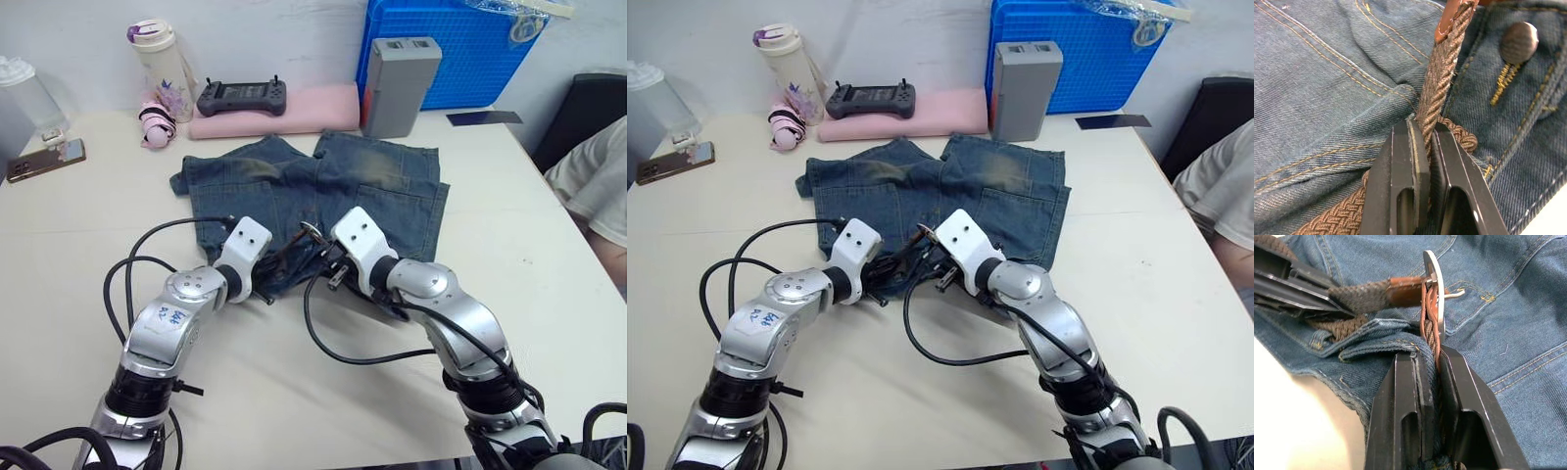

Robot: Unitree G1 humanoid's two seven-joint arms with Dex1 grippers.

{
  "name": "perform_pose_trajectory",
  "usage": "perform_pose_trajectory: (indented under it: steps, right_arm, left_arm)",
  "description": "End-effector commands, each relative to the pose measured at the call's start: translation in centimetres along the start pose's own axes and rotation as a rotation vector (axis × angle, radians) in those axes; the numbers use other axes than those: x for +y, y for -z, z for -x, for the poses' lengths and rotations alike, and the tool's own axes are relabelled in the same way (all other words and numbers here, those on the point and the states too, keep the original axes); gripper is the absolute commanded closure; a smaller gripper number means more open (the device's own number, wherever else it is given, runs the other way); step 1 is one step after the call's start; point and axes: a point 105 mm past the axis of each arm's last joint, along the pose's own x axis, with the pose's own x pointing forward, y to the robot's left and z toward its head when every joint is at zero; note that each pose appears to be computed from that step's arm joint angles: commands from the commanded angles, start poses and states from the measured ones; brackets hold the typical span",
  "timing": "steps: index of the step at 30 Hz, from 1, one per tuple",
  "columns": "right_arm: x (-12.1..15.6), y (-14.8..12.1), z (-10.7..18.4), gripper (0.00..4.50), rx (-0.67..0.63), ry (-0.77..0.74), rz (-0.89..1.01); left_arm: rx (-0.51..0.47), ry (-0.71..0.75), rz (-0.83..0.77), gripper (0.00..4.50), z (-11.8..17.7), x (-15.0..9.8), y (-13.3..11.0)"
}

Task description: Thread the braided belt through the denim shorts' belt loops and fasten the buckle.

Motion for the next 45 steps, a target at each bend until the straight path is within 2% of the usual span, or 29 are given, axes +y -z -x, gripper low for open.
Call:
perform_pose_trajectory:
  steps: [1, 9, 14, 18, 25, 30, 36, 40, 45]
  right_arm:
    - [-0.5, -2.5, 1.2, 4.48, -0.104, 0.043, 0.035]
    - [1.2, -2.7, 1.5, 4.48, -0.111, -0.03, 0.164]
    - [1.7, -1.8, 1.4, 4.48, -0.072, -0.076, 0.184]
    - [2.2, -1.1, 1.1, 4.48, -0.04, -0.12, 0.198]
    - [2.7, -0.6, 0.6, 4.48, -0.015, -0.17, 0.231]
    - [3.1, -0.1, 0.5, 4.48, 0.001, -0.204, 0.264]
    - [4.1, 0.9, 0.2, 4.48, 0.046, -0.284, 0.326]
    - [4.4, 1.4, 0.1, 4.48, 0.07, -0.322, 0.361]
    - [3.6, 1.3, 0.3, 4.48, 0.062, -0.288, 0.358]
  left_arm:
    - [0.132, 0.033, 0.065, 4.5, -0.4, -0.8, 3.5]
    - [0.126, 0.033, 0.07, 4.5, -1.1, -0.8, 3.2]
    - [0.078, 0.065, 0.047, 4.5, -1.8, -1.4, 1.8]
    - [0.003, 0.13, 0.004, 4.5, -2.3, -2.7, -0.2]
    - [-0.033, 0.204, -0.04, 4.5, -2.4, -4.4, -1.0]
    - [-0.048, 0.195, -0.037, 4.5, -2.5, -4.1, -1.4]
    - [-0.095, 0.242, -0.061, 4.5, -3.6, -5.4, -3.0]
    - [-0.097, 0.246, -0.074, 4.5, -3.9, -5.4, -3.2]
    - [-0.09, 0.248, -0.087, 4.5, -3.9, -5.1, -2.7]
